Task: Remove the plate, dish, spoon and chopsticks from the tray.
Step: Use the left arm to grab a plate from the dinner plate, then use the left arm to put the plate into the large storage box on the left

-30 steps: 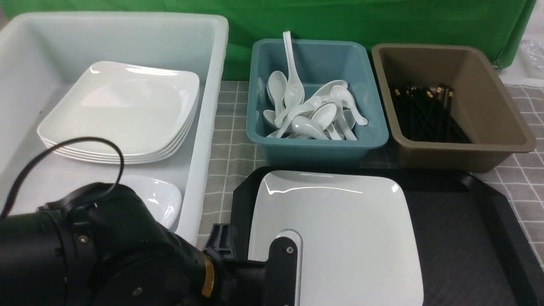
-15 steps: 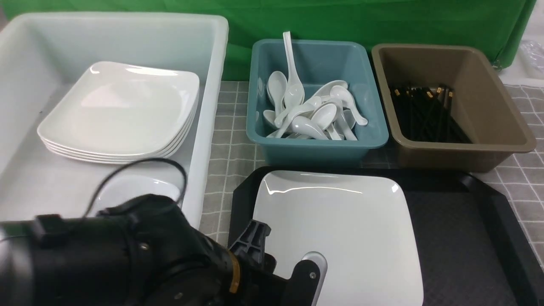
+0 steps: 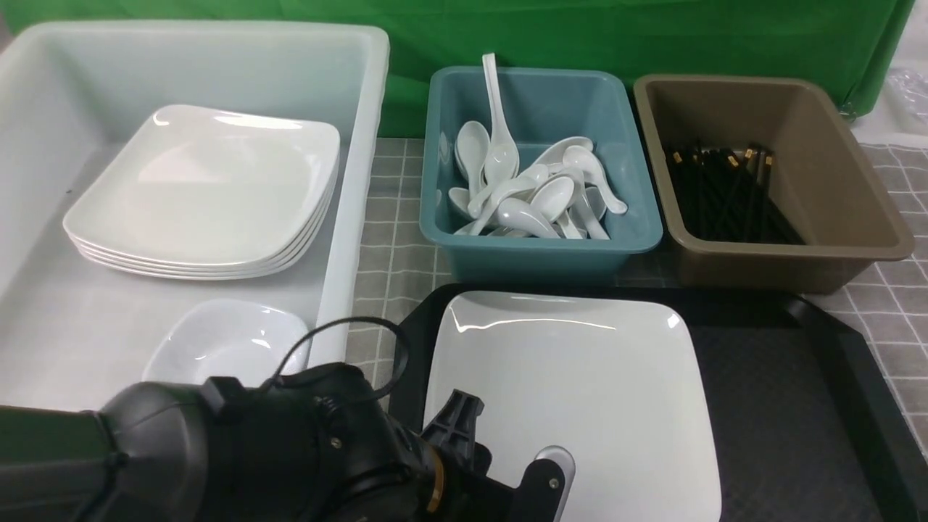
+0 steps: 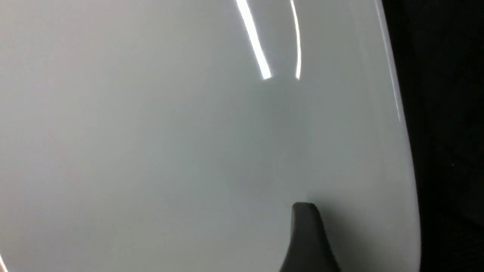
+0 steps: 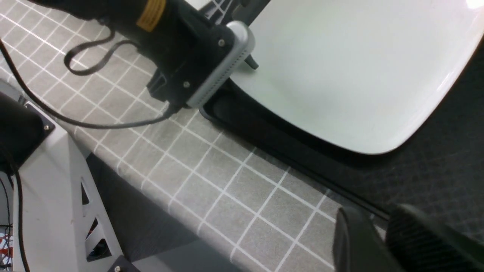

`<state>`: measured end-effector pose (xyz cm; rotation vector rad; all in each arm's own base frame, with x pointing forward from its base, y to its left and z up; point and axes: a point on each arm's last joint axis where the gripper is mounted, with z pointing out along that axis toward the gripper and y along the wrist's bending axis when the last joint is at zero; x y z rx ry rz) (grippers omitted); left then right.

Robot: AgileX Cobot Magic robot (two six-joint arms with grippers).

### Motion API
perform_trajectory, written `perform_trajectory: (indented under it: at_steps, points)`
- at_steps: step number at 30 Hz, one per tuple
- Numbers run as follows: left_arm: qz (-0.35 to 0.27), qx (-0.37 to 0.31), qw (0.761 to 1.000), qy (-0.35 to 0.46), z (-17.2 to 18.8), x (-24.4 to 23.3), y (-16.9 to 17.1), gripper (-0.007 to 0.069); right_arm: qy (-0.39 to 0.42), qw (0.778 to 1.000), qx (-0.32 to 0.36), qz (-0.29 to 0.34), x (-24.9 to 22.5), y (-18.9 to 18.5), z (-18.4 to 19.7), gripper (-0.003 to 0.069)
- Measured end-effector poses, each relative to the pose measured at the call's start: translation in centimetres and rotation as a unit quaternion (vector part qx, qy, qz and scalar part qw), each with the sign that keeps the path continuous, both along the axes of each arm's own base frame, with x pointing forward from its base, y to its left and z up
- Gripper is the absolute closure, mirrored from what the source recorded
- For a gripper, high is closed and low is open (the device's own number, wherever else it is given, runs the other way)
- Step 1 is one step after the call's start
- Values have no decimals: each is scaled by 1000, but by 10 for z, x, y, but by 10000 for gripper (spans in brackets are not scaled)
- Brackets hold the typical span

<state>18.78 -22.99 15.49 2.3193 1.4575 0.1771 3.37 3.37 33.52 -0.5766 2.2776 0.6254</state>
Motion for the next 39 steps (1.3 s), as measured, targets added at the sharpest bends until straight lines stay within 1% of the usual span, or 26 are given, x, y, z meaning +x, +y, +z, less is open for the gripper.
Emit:
perform_trajectory:
  at_steps: [6, 8, 11, 13, 14, 18, 20, 22, 23, 24, 26, 29, 33, 35, 37, 39]
  points:
    - [6, -1, 1000, -17, -5, 6, -4, 259, 0, 1000, 0, 0, 0, 0, 0, 494]
    - [12, 1, 1000, -17, -7, 7, -4, 274, 0, 1000, 0, 0, 0, 0, 0, 494]
    - [24, 5, 1000, -12, -8, 7, -4, 337, 0, 1000, 0, 0, 0, 0, 0, 494]
    - [21, 10, 1000, -11, -9, 6, -5, 410, 0, 1000, 0, 0, 0, 0, 0, 494]
    - [14, 7, 1000, -16, -8, 5, -6, 430, 1, 1000, 0, 1, 0, 0, 0, 494]
    - [3, 5, 1000, -19, -1, -3, -10, 440, 1, 1000, 0, 1, 0, 0, 0, 494]
    - [5, -2, 1000, -15, 8, -15, -12, 453, 0, 1000, 1, 1, 0, 0, 0, 494]
    - [3, -15, 1000, -17, 23, -26, -12, 489, -2, 1000, 5, 1, 0, 1, 1, 494]
    - [-3, -31, 999, -22, 35, -35, -13, 523, -5, 1000, 8, 2, 0, 1, 1, 494]
    - [-5, -35, 999, -23, 40, -39, -14, 533, -7, 1000, 12, 3, 1, 2, 2, 494]
    - [-14, -72, 997, -36, 68, -56, -9, 580, -15, 1000, 22, 4, 1, 3, 4, 494]
    - [-16, -98, 994, -38, 88, -69, -2, 599, -21, 999, 28, 4, 2, 4, 5, 494]
    - [5, -146, 989, -27, 114, -81, 14, 599, -31, 999, 36, 4, 3, 4, 7, 496]
    - [9, -164, 986, -28, 125, -86, 23, 598, -40, 998, 39, 3, 4, 5, 8, 526]
    - [10, -182, 983, -33, 134, -88, 29, 598, -50, 998, 43, 1, 5, 5, 9, 588]
    - [9, -200, 979, -39, 142, -91, 35, 598, -56, 997, 43, -4, 6, 4, 10, 621]
